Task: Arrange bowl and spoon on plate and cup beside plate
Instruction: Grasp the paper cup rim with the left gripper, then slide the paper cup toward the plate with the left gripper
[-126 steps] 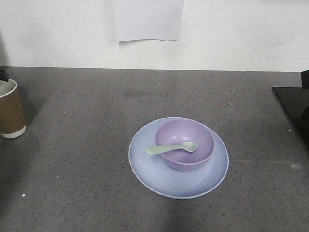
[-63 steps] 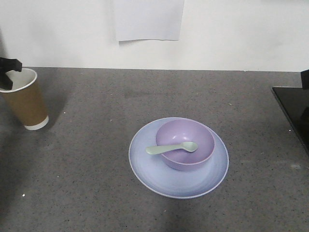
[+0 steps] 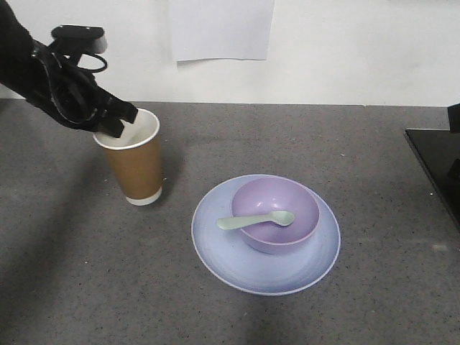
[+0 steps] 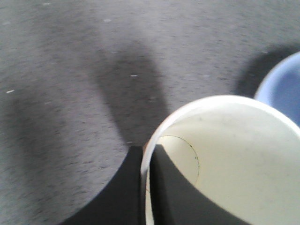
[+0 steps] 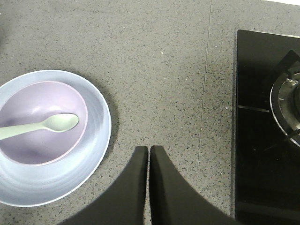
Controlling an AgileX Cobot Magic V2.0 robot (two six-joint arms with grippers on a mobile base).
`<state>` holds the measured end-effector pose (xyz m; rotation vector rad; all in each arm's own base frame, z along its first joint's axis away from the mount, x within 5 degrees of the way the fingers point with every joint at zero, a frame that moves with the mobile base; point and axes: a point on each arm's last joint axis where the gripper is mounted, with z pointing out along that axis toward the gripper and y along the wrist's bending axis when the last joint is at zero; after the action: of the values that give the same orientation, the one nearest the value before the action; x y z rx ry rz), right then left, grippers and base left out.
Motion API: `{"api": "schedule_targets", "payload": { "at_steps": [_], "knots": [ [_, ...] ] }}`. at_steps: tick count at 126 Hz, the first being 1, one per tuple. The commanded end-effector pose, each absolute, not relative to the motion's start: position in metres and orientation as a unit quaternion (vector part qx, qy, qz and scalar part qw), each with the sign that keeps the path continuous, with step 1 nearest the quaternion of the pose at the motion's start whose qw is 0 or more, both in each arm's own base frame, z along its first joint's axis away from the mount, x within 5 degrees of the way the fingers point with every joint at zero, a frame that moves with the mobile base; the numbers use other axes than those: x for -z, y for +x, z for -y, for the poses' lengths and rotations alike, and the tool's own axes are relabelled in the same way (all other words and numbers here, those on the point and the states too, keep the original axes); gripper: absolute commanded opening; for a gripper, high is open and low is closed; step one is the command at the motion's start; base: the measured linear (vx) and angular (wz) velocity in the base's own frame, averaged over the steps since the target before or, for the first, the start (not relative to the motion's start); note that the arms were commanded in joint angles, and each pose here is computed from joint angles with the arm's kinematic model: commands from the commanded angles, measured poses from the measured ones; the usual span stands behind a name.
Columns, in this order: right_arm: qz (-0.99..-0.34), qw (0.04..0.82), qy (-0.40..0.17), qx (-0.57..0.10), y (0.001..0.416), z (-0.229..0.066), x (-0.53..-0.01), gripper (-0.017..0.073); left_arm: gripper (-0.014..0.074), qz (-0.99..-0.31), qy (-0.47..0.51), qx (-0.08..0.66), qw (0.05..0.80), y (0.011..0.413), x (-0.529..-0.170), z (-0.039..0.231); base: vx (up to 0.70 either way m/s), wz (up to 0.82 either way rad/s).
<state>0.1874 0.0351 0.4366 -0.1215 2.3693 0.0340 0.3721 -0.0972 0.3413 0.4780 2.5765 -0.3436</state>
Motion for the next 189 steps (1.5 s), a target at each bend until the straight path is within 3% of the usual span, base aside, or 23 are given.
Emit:
{"api": "schedule_targets", "payload": {
  "at_steps": [1,32,132,158,189],
  "knots": [
    [-0.907,0.419,-0.047,-0.012,0.186,-0.033,-0.451,-0.0001,-0.0008,-0.924,0.193,0.141,0.299,0.361,-0.369,0.115,0.0,0.0],
    [-0.906,0.42,-0.047,-0.012,0.185,-0.033,-0.451,-0.0001,-0.0008,-0.921,0.212,0.145,0.294,0.363,-0.358,0.142,0.0,0.0],
    [-0.906,0.42,-0.047,-0.012,0.185,-0.033,-0.451,-0.0001,0.0006,-0.931,0.204,0.133,0.272,0.373,-0.338,0.144,0.0,0.0],
    [-0.906,0.42,-0.047,-0.012,0.185,-0.033,-0.451,-0.0001,0.0061,-0.932,0.206,0.133,0.267,0.373,-0.338,0.144,0.0,0.0],
    [-0.906,0.42,-0.047,-0.012,0.185,-0.033,-0.451,-0.0001,0.0199,-0.933,0.207,0.133,0.264,0.372,-0.338,0.144,0.0,0.0]
  ]
}}
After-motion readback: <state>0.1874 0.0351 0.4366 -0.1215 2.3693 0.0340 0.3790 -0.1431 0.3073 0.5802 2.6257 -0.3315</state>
